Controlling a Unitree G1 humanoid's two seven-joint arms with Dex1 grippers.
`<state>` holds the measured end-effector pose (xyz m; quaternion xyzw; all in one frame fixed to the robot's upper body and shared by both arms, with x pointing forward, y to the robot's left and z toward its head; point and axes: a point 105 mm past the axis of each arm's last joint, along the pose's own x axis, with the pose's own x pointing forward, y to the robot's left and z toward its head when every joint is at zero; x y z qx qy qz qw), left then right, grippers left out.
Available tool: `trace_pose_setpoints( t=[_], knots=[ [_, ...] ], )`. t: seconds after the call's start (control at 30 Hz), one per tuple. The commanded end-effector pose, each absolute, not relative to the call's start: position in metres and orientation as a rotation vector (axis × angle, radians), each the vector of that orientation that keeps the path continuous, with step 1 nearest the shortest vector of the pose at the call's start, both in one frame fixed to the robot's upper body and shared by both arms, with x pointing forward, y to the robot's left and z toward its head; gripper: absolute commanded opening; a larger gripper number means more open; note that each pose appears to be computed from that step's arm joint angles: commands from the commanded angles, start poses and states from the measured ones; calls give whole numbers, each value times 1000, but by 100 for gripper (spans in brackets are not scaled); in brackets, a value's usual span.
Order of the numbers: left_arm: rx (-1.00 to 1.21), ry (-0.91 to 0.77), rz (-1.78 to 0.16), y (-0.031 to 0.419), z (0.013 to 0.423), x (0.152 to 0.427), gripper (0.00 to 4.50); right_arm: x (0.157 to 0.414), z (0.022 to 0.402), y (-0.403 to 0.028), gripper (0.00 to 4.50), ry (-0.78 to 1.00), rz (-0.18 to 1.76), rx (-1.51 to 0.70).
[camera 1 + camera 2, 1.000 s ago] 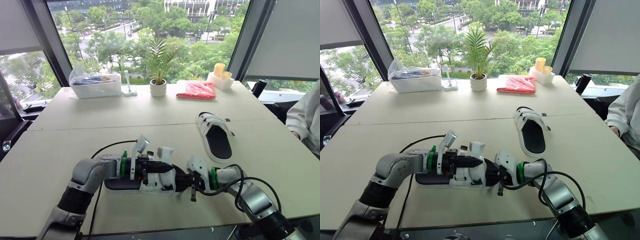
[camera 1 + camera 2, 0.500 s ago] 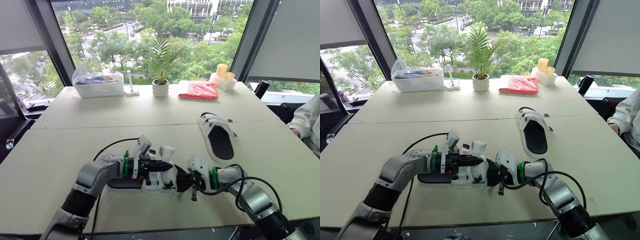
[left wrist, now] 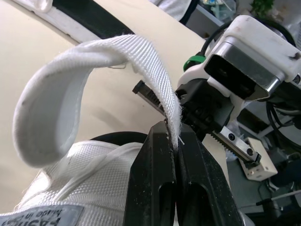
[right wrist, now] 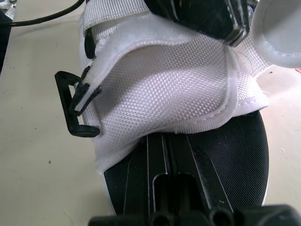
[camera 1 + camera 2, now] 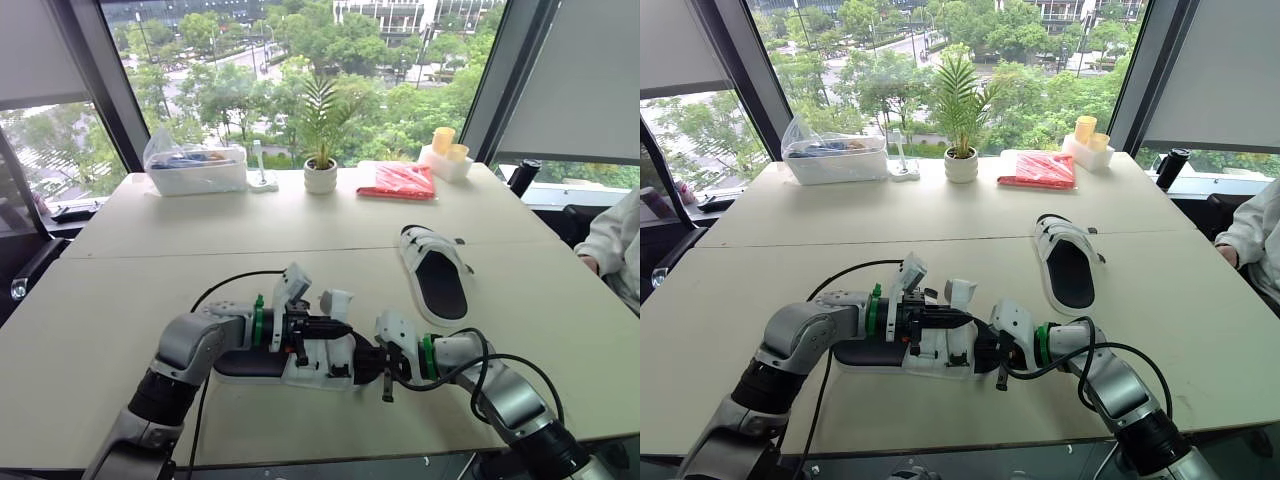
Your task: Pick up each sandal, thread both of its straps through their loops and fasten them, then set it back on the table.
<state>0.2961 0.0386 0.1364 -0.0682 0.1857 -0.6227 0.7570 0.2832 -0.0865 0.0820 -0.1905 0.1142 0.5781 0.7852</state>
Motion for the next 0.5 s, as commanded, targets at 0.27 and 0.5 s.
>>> trace_pose_setpoints(
  t=[0.27,0.5],
  knots=[
    [0,420,-1322,27,142,297,2,282,67,-89,0,306,1233,-420],
    [32,427,-1298,26,145,299,2,282,67,-89,0,308,1233,-422]
  ],
)
